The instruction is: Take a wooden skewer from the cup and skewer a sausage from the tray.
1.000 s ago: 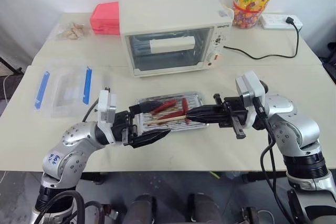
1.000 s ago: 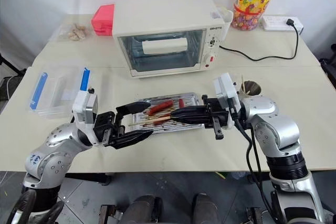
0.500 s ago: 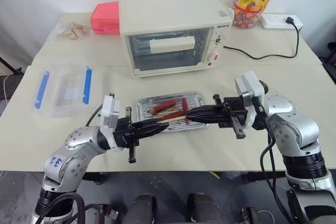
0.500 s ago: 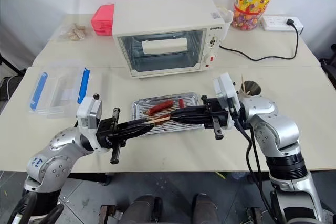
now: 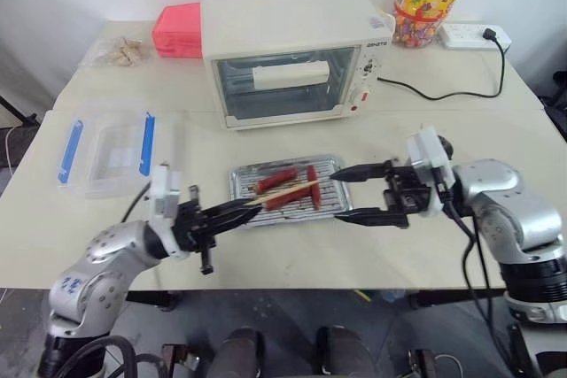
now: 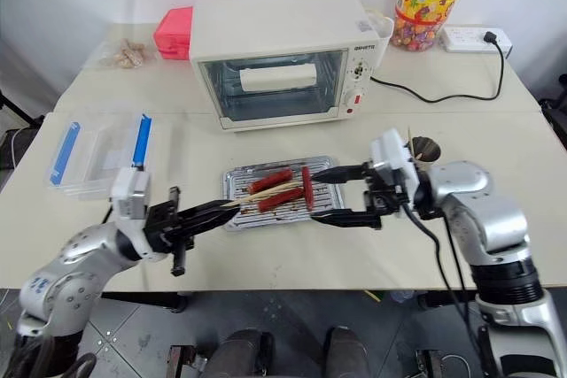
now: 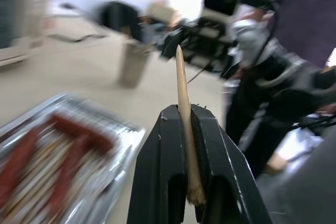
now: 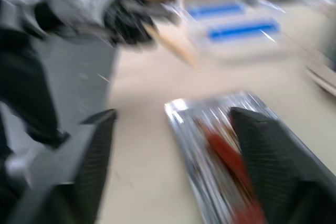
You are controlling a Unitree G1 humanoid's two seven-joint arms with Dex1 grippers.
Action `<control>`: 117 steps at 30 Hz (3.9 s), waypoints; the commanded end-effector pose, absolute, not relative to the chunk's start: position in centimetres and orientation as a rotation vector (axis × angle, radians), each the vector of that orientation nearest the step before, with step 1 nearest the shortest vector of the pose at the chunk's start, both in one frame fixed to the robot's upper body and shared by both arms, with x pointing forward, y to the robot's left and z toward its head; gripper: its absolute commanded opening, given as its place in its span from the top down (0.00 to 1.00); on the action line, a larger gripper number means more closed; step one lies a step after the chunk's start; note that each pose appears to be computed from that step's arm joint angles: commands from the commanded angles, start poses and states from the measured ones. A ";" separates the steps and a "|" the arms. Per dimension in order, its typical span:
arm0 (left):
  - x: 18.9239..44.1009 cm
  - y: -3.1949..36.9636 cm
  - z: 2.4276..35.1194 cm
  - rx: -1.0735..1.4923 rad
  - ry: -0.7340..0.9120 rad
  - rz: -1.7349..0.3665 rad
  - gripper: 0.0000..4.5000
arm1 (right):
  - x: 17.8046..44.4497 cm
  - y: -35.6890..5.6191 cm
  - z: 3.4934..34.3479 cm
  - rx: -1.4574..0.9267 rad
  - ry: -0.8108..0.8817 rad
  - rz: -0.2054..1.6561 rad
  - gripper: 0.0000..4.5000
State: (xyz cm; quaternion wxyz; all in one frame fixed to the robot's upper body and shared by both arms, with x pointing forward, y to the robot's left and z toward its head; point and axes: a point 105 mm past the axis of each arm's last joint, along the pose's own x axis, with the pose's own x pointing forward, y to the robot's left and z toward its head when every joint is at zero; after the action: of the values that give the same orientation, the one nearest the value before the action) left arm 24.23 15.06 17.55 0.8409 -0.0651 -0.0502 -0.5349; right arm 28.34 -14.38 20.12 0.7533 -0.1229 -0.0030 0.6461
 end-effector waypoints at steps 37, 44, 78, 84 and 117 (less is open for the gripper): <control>23.3 22.1 16.0 0.034 -0.167 -0.663 1.00 | 34.9 -7.5 15.1 -0.483 0.422 0.733 0.01; 23.5 21.8 16.0 0.038 -0.168 -0.679 1.00 | 35.4 -8.2 14.5 -0.506 0.443 0.697 0.05; 22.1 17.2 14.6 0.151 -0.013 -1.123 1.00 | 29.6 -13.5 22.3 -0.771 -0.153 1.495 0.90; 23.0 15.0 15.4 0.151 -0.043 -1.223 1.00 | 29.5 -14.1 19.9 -0.911 0.010 1.560 0.90; 23.8 13.4 15.2 0.150 -0.043 -1.283 1.00 | 28.9 -11.4 18.9 -0.911 0.094 1.532 0.90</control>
State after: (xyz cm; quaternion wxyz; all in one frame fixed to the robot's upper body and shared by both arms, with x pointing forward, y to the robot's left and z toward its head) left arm 24.22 13.94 14.60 0.8053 0.0629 -0.0047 -0.5894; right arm 29.24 -11.78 18.29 0.6335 -0.3859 0.0550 0.6683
